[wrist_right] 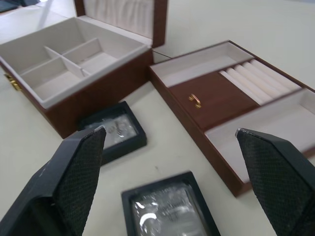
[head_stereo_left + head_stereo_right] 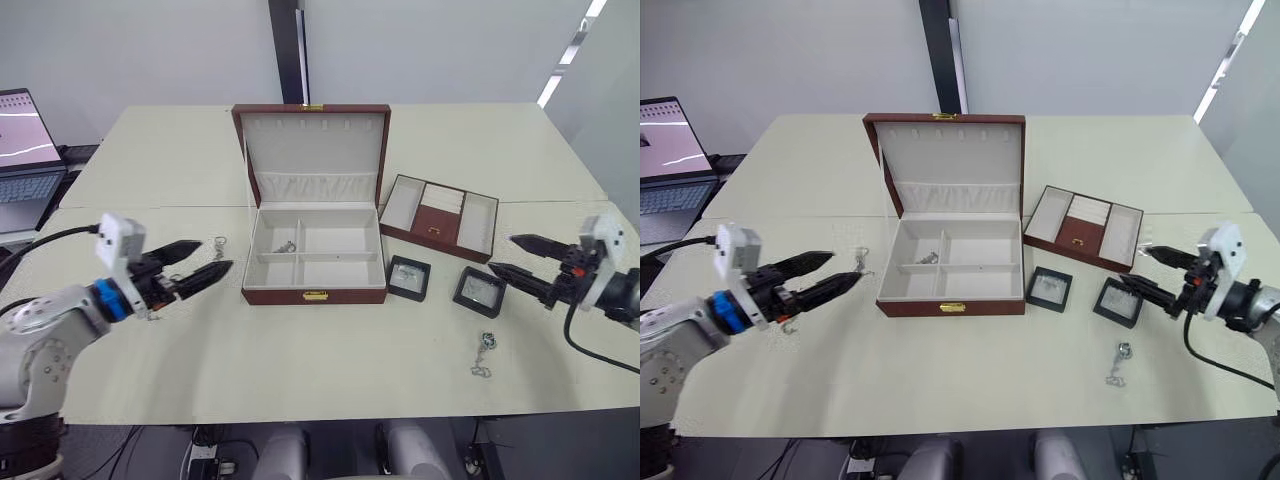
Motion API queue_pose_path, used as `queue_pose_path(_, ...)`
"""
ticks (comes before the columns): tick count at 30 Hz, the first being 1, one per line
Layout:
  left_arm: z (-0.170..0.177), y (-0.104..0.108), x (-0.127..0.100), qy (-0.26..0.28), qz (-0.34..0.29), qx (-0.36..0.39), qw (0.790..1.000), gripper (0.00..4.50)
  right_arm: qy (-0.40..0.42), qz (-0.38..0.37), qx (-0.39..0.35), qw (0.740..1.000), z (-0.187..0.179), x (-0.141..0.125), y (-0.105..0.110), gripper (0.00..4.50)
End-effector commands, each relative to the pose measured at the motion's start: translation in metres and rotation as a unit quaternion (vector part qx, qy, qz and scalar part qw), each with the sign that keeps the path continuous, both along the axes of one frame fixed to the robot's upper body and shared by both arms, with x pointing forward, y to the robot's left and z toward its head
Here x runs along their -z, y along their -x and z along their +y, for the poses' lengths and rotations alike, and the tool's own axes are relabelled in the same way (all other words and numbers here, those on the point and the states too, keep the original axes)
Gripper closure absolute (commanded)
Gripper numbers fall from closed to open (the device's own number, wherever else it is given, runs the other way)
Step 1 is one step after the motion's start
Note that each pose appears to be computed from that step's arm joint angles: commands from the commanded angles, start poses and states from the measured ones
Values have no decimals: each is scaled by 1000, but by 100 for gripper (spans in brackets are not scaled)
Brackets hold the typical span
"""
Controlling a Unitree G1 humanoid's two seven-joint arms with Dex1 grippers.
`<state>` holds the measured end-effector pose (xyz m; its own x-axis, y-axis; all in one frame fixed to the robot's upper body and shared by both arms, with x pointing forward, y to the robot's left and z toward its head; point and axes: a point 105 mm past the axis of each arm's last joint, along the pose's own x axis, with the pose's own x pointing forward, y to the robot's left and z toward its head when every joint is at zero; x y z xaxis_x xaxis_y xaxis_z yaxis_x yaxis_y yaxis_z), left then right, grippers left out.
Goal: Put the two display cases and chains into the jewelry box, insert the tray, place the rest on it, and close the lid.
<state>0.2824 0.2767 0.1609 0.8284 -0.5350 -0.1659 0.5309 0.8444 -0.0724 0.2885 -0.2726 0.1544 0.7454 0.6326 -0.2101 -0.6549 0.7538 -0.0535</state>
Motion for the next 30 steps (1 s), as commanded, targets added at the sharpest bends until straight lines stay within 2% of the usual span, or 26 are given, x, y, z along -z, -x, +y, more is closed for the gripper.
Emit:
queue_pose_path(1,36,8,-3,-35,-18,-56,998,2,9,-20,22,1000,-16,-5,4,0)
queue_pose_path(9,98,24,23,-99,-10,-172,980,2,9,-13,69,998,-39,13,1,0)
queue_pose_path(13,115,28,31,-103,-13,-205,973,2,16,-9,79,997,-45,22,0,0)
queue_pose_path(30,121,25,33,-94,-28,-226,969,2,19,-10,92,996,-52,29,-2,0)
